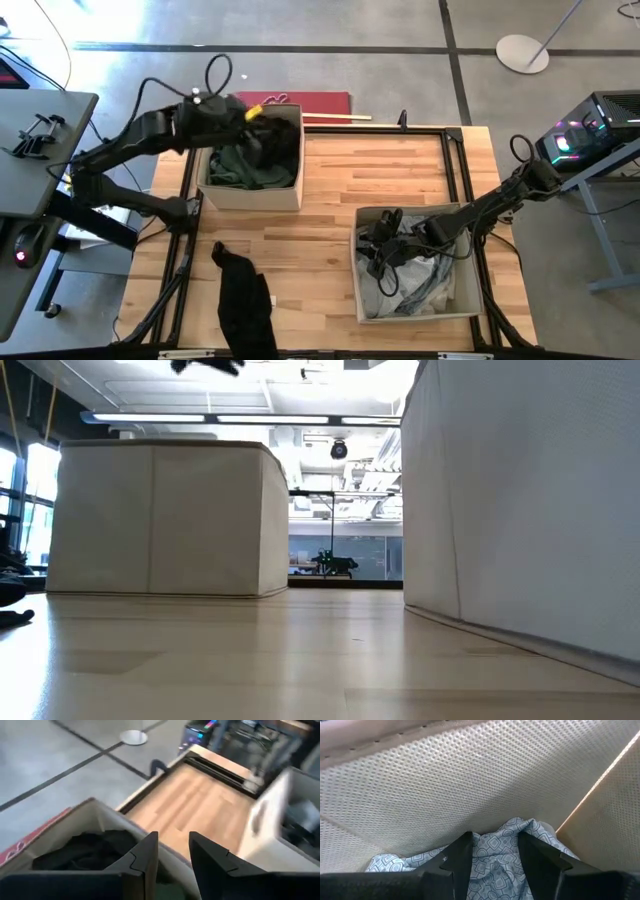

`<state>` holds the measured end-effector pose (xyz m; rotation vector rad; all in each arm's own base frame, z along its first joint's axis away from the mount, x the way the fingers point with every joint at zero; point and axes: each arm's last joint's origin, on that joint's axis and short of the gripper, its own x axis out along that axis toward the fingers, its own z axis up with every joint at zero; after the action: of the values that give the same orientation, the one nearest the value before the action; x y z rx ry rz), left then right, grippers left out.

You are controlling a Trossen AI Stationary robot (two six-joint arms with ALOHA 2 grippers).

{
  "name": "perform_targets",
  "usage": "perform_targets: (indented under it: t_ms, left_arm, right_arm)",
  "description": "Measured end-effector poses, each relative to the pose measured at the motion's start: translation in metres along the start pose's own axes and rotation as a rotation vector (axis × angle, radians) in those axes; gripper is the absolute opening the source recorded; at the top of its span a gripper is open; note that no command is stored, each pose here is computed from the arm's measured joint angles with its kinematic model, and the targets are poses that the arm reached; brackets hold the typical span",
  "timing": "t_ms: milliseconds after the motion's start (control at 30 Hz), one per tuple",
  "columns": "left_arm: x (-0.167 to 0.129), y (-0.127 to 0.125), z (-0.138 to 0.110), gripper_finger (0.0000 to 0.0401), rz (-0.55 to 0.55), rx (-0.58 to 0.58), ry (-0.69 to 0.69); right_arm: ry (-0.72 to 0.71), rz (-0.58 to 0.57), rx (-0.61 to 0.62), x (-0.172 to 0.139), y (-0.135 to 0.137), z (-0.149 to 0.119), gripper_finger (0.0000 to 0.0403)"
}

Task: Sort clothes
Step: Put the black shirt into the top white laundry bin

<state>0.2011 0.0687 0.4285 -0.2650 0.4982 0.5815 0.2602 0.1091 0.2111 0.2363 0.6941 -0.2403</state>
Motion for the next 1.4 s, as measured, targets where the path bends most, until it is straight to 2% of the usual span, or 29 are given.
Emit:
perform_targets:
  t_ms: [267,533,633,767,933,1100,1267,1400]
  left_arm:
    - [-0.026,-0.064,-0.033,0.0079,-0.107,0.195,0.085]
    - [-0.046,-0.14,-0.084,0.0061,-0.349,0.402,0.232]
    - [-0.048,-0.168,-0.108,0.0056,-0.377,0.42,0.292]
    - [-0.048,-0.202,-0.143,0.0053,-0.373,0.369,0.4]
    - [-0.045,-0.238,-0.194,0.0053,-0.296,0.281,0.514]
    - [-0.028,-0.26,-0.237,0.0056,-0.137,0.154,0.59]
    - [-0.015,-0.261,-0.267,0.0084,0.071,0.081,0.673]
    - [-0.018,-0.251,-0.284,0.0125,0.2,0.002,0.759]
  right_arm:
    - [0.001,0.003,0.024,0.0,0.001,0.0,0.0151]
    - [0.001,0.003,0.031,0.0,0.001,-0.001,0.0151]
    - [0.0,0.003,0.033,0.0,0.001,0.0,0.0151]
    - [-0.006,0.008,0.032,0.0,0.001,0.0,0.0151]
    - [-0.015,0.011,0.015,0.0,0.002,0.001,0.0151]
    - [-0.032,-0.012,0.004,0.0,0.001,0.002,0.0151]
    - [-0.035,-0.017,-0.043,0.0,0.001,0.002,0.0151]
    - [-0.036,-0.018,-0.065,0.0,0.001,0.002,0.0151]
